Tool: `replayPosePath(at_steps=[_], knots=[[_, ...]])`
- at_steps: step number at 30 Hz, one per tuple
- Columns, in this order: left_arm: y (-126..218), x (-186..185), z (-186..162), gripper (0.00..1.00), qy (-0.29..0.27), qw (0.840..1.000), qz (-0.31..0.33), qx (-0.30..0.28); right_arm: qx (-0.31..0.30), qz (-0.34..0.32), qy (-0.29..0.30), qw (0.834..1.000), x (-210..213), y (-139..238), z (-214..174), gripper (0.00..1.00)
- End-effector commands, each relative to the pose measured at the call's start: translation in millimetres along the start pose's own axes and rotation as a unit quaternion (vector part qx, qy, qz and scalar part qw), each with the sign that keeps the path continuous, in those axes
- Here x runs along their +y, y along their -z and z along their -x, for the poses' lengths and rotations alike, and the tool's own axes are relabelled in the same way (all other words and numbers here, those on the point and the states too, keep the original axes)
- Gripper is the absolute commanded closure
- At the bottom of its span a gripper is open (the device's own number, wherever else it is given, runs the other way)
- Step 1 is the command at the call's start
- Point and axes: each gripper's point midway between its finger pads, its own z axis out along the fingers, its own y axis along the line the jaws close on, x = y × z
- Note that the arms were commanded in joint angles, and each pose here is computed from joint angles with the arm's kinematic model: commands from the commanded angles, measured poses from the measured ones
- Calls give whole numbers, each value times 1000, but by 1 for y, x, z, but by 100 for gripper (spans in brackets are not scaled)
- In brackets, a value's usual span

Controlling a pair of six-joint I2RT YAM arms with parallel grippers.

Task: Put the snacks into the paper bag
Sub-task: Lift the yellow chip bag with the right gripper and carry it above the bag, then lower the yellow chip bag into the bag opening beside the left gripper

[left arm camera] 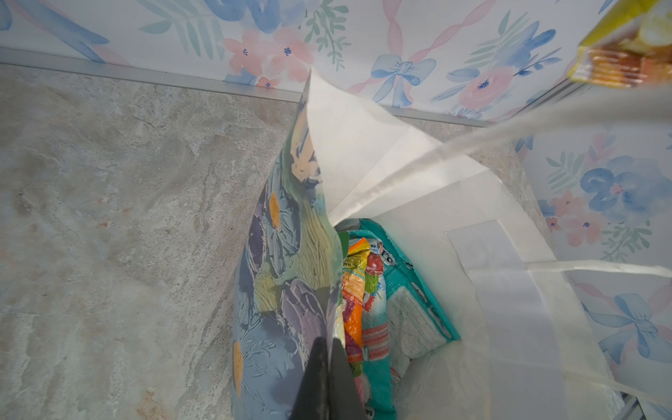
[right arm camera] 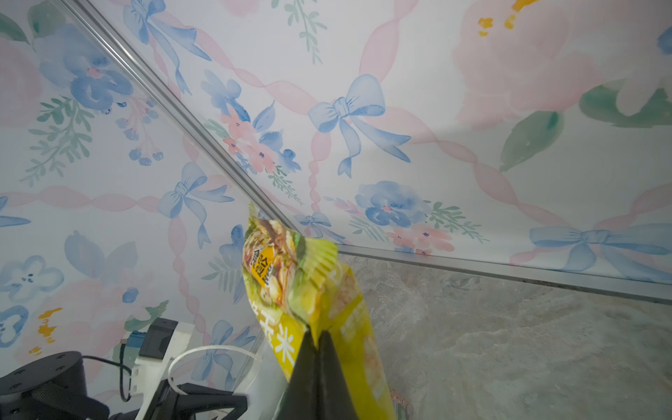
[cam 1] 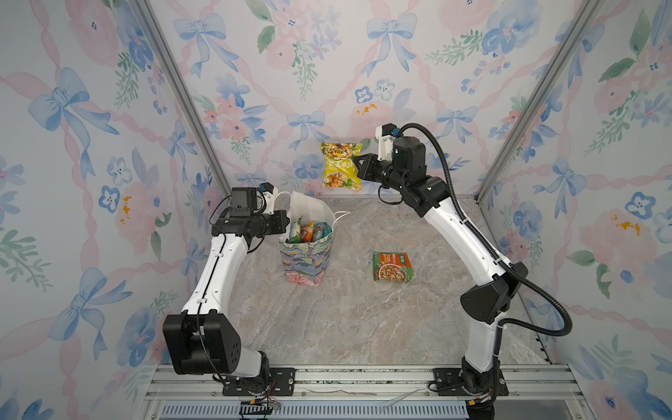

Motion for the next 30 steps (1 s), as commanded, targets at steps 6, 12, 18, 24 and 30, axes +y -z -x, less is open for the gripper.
replayPosePath(at_steps=[6, 12, 18, 24, 30], knots=[[-4, 5, -8, 100, 7, 1000, 1, 12, 44, 75, -30, 996, 51, -5, -30, 100], [-3, 3, -8, 100, 7, 1000, -1, 11, 65, 89, -52, 993, 62, -5, -54, 100], [-2, 4, -8, 100, 7, 1000, 0, 11, 87, 86, -72, 990, 59, -9, -78, 100], [-1, 3, -8, 100, 7, 1000, -1, 10, 100, 81, -92, 987, 52, -4, -93, 100], [-1, 3, -8, 100, 7, 1000, -2, 10, 117, 88, -126, 981, 50, -7, -112, 100]])
